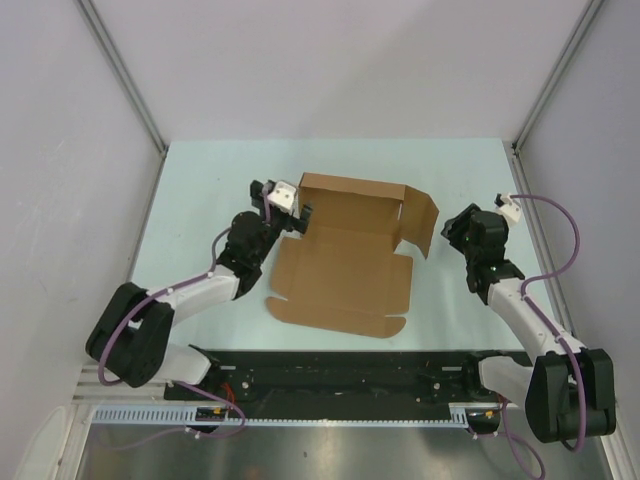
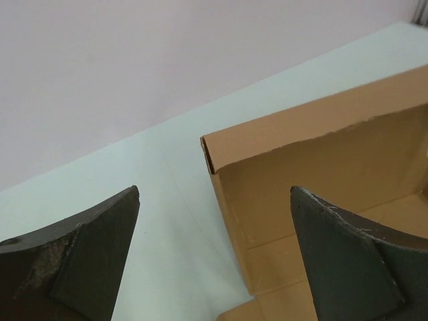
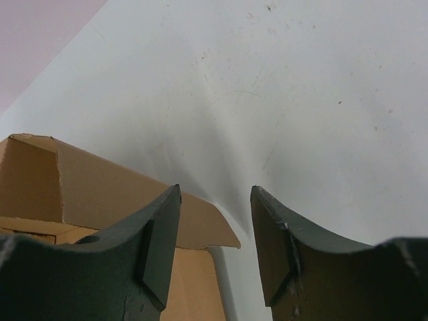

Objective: Fold the paper box

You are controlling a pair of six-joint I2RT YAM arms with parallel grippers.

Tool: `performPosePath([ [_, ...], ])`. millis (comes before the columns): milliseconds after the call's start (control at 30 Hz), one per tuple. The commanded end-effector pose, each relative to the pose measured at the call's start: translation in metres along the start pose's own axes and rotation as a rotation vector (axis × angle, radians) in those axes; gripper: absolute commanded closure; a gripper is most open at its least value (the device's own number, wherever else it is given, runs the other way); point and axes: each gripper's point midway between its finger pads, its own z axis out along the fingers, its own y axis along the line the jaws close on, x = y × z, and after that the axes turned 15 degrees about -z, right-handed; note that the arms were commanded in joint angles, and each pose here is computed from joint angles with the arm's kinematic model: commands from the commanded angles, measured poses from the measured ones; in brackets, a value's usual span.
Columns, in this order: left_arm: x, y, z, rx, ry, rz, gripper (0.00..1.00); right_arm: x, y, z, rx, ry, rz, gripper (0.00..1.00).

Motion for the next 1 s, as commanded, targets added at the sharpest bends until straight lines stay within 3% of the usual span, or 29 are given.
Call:
performPosePath([
  [0, -0.025, 0.022, -0.004, -0.043, -0.112, -0.224, 0.01, -0.018, 0.007, -0.004, -0.027, -0.062, 0.012, 0.48],
  [267, 0.006, 0.015, 0.007, 0.05, -0.069, -0.366, 0.07, -0.015, 0.01, -0.002, -0.042, -0.061, 0.021, 0.49],
  [633, 0.035, 0.018, 0.04, 0.061, -0.013, -0.377, 0.16, -0.016, 0.007, -0.003, -0.032, -0.061, 0.011, 0.49],
  [900, 0.053, 0.032, 0.069, 0.032, -0.006, -0.398, 0.39, -0.013, 0.002, -0.008, -0.019, -0.055, -0.001, 0.49],
  [967, 0.056, 0.032, 0.073, 0.033, -0.007, -0.406, 0.49, -0.016, 0.0, -0.01, -0.015, -0.062, -0.005, 0.49],
])
